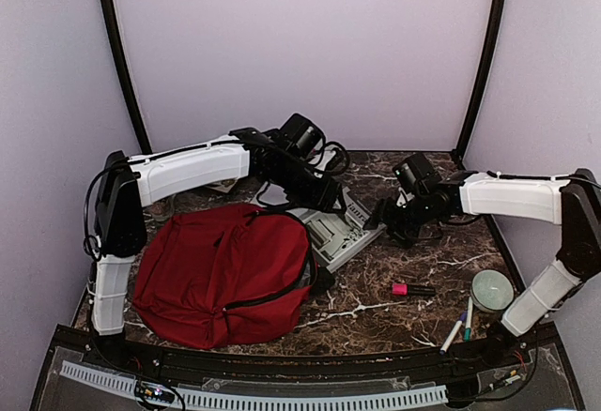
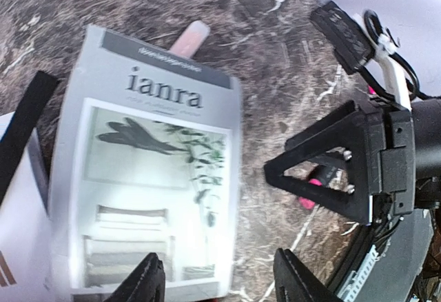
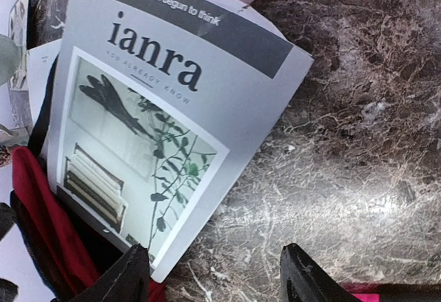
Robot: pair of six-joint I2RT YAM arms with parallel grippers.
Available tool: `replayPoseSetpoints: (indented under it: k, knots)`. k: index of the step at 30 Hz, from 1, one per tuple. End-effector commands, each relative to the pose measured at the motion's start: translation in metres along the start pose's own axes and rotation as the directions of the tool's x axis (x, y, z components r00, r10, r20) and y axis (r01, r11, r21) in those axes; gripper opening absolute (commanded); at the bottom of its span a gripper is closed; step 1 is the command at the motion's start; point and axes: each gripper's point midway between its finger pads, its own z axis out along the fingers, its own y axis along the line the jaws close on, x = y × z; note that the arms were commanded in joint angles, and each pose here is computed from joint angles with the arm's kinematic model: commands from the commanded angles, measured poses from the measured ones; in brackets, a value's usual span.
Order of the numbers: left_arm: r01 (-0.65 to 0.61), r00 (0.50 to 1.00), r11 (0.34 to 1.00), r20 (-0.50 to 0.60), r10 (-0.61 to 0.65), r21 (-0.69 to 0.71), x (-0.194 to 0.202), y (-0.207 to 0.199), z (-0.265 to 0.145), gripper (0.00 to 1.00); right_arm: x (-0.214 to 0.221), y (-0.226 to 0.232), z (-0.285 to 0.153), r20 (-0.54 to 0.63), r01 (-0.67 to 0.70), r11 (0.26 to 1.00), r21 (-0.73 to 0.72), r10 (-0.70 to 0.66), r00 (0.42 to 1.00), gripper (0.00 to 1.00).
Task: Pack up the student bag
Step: Pick up the book from the center of the board.
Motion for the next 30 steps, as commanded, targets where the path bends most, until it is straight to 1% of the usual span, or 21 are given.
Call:
replayPoseSetpoints:
  k: [1, 5, 7, 10, 14, 20, 22, 23, 25, 26, 29, 30]
  knots:
    - [-0.014, 1.0, 1.0, -0.011, 0.014, 0.008, -0.007, 0.011, -0.01, 0.55, -0.004, -0.002, 0.019, -0.014, -0.032, 0.999, -0.044, 0.032, 0.999, 0.62]
    - [-0.015, 0.999, 1.0, -0.034, 0.014, -0.019, -0.002, 0.021, -0.013, 0.51, -0.005, -0.008, 0.038, -0.056, -0.028, 0.998, -0.048, 0.025, 0.998, 0.46]
    - [-0.021, 0.998, 0.999, -0.057, 0.019, -0.038, 0.005, 0.025, -0.013, 0.49, -0.006, -0.009, 0.045, -0.067, -0.019, 0.998, -0.055, 0.016, 0.998, 0.42]
    - [-0.016, 0.996, 0.998, -0.088, 0.011, -0.058, 0.014, 0.029, -0.016, 0.46, -0.009, -0.009, 0.051, -0.07, -0.021, 0.997, -0.078, 0.016, 0.997, 0.4]
    - [0.015, 0.994, 0.999, -0.108, -0.019, -0.038, 0.026, 0.022, -0.029, 0.44, -0.018, -0.008, 0.056, -0.071, -0.013, 0.994, -0.109, 0.005, 0.997, 0.38]
    - [0.056, 0.997, 0.998, -0.043, -0.057, -0.009, 0.036, 0.015, -0.054, 0.44, -0.031, -0.007, 0.059, -0.067, -0.011, 0.991, -0.137, 0.002, 0.998, 0.37]
    - [0.07, 0.997, 0.998, -0.031, -0.07, -0.008, 0.04, 0.014, -0.063, 0.44, -0.033, -0.008, 0.062, -0.067, -0.01, 0.99, -0.141, 0.0, 0.998, 0.34]
    - [0.075, 0.997, 0.997, -0.032, -0.075, -0.009, 0.043, 0.014, -0.066, 0.44, -0.033, -0.007, 0.063, -0.068, -0.01, 0.989, -0.146, 0.0, 0.998, 0.3]
    - [0.08, 0.996, 0.997, -0.035, -0.08, -0.011, 0.05, 0.014, -0.074, 0.44, -0.033, -0.005, 0.068, -0.079, -0.007, 0.985, -0.17, -0.006, 0.997, 0.15]
    - [0.077, 0.996, 0.997, -0.032, -0.078, -0.014, 0.053, 0.013, -0.078, 0.44, -0.032, -0.003, 0.07, -0.087, -0.005, 0.983, -0.184, -0.012, 0.996, 0.11]
    - [0.072, 0.997, 0.997, -0.037, -0.073, -0.035, 0.063, 0.014, -0.095, 0.44, -0.03, 0.003, 0.07, -0.099, 0.008, 0.977, -0.215, -0.03, 0.995, 0.0]
    - [0.072, 0.996, 0.996, -0.043, -0.074, -0.046, 0.07, 0.015, -0.1, 0.44, -0.031, 0.004, 0.067, -0.086, 0.017, 0.976, -0.218, -0.037, 0.996, 0.0]
